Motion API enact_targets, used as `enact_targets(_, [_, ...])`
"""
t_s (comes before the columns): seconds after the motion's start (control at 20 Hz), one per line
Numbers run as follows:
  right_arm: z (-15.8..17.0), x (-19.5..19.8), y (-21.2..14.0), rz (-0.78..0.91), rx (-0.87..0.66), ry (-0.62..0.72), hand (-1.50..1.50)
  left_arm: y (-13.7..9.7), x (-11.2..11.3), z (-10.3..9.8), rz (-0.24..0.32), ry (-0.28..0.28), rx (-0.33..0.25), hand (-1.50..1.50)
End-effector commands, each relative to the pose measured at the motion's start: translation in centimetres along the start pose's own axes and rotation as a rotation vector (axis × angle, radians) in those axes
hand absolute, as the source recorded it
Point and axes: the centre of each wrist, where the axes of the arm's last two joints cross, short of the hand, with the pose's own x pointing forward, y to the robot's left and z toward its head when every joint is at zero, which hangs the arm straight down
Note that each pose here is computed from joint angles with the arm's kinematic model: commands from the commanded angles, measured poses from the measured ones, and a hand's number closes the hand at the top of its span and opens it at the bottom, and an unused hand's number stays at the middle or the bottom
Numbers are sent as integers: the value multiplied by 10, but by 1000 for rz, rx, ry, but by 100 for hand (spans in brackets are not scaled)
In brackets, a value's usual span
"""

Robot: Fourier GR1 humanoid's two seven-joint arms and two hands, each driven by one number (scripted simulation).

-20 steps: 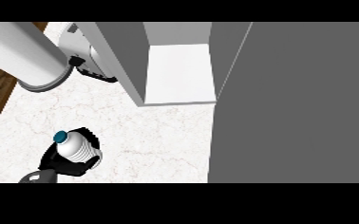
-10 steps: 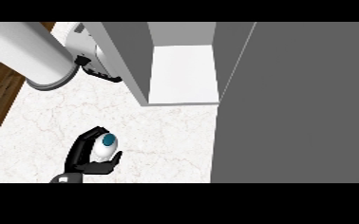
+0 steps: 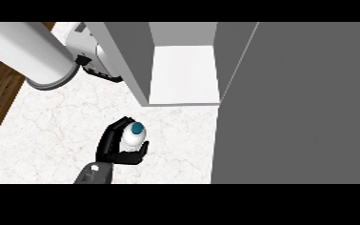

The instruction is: Pick up the bottled water, place it into the cabinet and close the cabinet

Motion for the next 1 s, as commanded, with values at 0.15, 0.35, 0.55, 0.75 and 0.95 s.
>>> enact_targets(0.15, [-3, 25, -5, 29, 8, -33, -150, -40, 28, -43, 81, -23, -30, 150])
enact_targets(0.35, [-5, 33, -5, 27, 7, -54, -150, -63, 39, -62, 33, 9, 2, 150])
enact_targets(0.55, [-3, 27, -8, 32, -20, -63, -150, -93, 76, -94, 34, 18, -11, 150])
enact_targets(0.75, [1, 29, -15, 9, 0, -62, -150, -108, 91, -119, 38, 39, 17, 150])
enact_targets(0.95, [5, 21, -15, 28, -26, -74, -150, -121, 106, -143, -41, 35, 71, 150])
